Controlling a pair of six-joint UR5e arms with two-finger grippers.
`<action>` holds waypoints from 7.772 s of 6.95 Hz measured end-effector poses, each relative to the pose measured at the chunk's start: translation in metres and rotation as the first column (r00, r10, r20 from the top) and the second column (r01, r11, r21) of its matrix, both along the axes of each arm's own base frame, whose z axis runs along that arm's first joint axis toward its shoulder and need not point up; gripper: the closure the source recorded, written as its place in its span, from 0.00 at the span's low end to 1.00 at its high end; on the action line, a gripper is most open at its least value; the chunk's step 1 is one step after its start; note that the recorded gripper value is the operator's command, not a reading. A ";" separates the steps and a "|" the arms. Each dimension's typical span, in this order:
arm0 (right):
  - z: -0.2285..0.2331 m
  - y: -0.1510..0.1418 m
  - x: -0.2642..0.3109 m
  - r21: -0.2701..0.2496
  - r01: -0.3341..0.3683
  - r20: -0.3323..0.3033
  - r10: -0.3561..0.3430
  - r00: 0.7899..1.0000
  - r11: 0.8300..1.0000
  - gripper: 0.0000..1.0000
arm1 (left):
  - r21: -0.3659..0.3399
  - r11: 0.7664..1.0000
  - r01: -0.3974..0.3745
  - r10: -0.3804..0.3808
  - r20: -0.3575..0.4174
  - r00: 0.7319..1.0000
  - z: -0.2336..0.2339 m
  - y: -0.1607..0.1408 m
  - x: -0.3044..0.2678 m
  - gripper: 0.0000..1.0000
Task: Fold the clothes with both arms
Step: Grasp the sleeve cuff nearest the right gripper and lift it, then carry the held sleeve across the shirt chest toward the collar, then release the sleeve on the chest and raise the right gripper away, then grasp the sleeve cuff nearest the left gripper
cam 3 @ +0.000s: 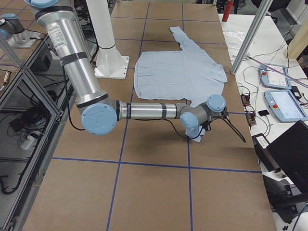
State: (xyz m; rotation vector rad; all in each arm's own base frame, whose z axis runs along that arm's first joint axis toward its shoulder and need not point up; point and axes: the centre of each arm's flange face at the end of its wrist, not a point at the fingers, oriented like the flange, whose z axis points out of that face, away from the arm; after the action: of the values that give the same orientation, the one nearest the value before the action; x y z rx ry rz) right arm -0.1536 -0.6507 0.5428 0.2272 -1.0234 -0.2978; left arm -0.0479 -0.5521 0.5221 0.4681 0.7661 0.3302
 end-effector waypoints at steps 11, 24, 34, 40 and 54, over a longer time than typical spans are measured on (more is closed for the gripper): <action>-0.413 0.022 -0.328 -0.063 -0.433 0.201 0.437 0.877 0.899 1.00 | 0.010 1.000 -0.001 0.001 -0.001 1.000 0.070 -0.013 0.001 0.00; -0.433 0.055 -0.441 -0.038 -0.336 0.161 0.338 0.927 0.941 1.00 | 0.008 1.000 0.000 0.000 -0.001 1.000 0.070 -0.014 0.001 0.00; -0.463 0.036 -0.494 0.006 -0.413 0.127 0.409 0.904 0.911 0.01 | -0.051 0.995 0.081 -0.083 -0.037 0.996 0.053 -0.018 0.003 0.00; -0.386 0.050 -0.305 -0.047 -0.300 -0.155 0.290 0.944 0.953 0.00 | -0.356 0.876 0.326 -0.398 -0.150 0.905 0.049 0.083 0.158 0.03; -0.280 0.071 -0.158 0.025 -0.167 -0.231 0.168 0.958 0.986 0.00 | -0.438 0.728 0.527 -0.586 0.000 0.810 0.102 0.136 0.283 0.36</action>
State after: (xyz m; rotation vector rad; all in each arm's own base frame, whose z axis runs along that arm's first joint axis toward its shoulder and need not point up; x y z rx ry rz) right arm -0.3113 -0.5794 0.2630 0.2758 -0.7665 -0.1685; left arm 0.2351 -0.4163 0.6245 0.2920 0.7661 -0.4433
